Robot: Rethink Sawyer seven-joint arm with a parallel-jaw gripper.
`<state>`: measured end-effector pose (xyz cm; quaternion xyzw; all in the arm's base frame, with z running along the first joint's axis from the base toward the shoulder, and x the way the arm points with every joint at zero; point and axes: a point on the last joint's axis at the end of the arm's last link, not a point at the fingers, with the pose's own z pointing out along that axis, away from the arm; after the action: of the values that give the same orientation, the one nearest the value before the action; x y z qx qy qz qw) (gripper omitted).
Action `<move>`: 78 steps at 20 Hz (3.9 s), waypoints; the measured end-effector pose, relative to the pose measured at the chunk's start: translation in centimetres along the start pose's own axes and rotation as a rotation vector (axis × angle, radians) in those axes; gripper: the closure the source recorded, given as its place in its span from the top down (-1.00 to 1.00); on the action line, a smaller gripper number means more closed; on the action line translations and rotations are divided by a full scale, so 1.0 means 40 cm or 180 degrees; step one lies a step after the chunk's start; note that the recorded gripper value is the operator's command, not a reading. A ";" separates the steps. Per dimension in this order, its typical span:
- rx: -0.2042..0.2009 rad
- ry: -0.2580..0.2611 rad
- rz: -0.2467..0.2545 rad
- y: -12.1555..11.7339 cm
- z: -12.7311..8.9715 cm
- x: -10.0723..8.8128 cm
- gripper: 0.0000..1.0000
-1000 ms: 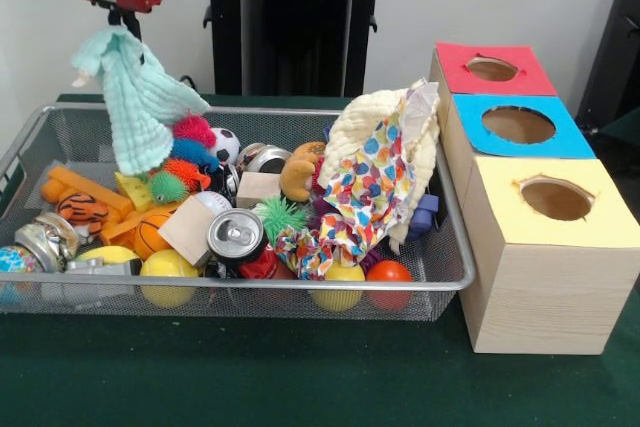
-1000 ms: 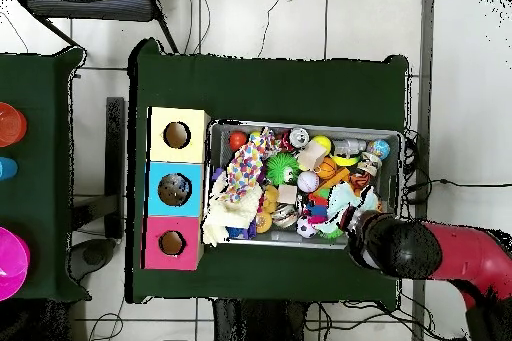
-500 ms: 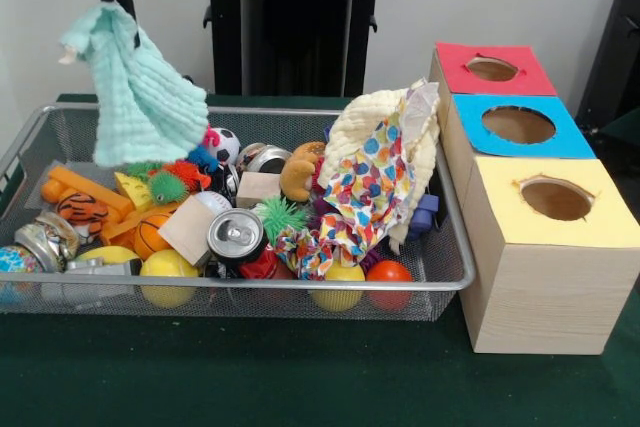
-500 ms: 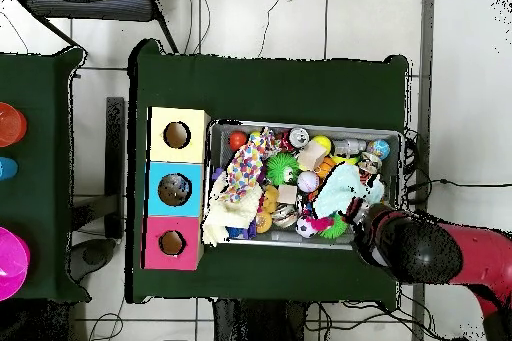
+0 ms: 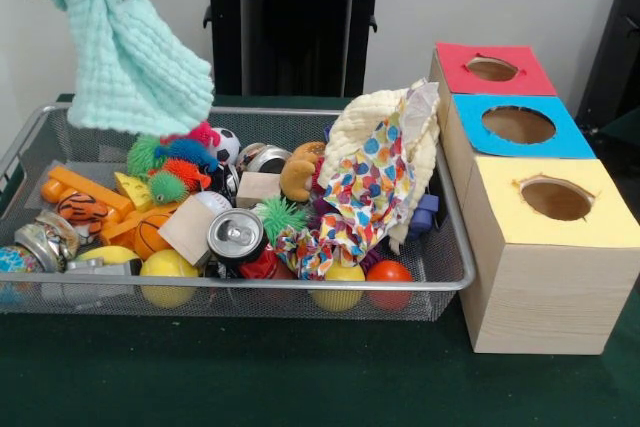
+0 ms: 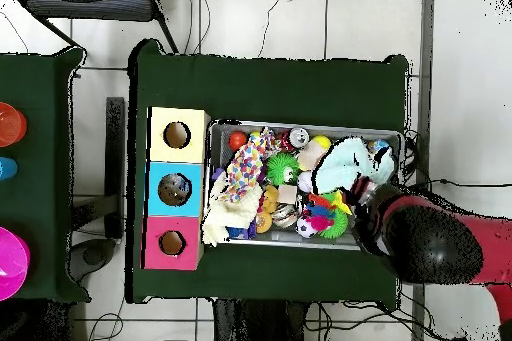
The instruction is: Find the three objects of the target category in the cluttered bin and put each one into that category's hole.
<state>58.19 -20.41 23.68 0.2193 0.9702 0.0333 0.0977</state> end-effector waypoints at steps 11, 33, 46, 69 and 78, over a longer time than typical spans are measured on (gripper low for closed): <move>-0.0182 -0.0016 -0.0091 0.105 -0.038 -0.017 -1.00; 0.0537 -0.0049 -0.1057 0.002 0.221 0.056 -1.00; 0.0877 0.0151 -0.0885 -0.127 0.233 0.085 -1.00; 0.0751 0.0783 -0.0649 -0.210 0.414 0.234 1.00; 0.0559 0.0583 -0.0142 -0.199 0.281 0.132 1.00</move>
<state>52.49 -25.08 10.92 0.2014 0.9789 -0.0341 -0.0101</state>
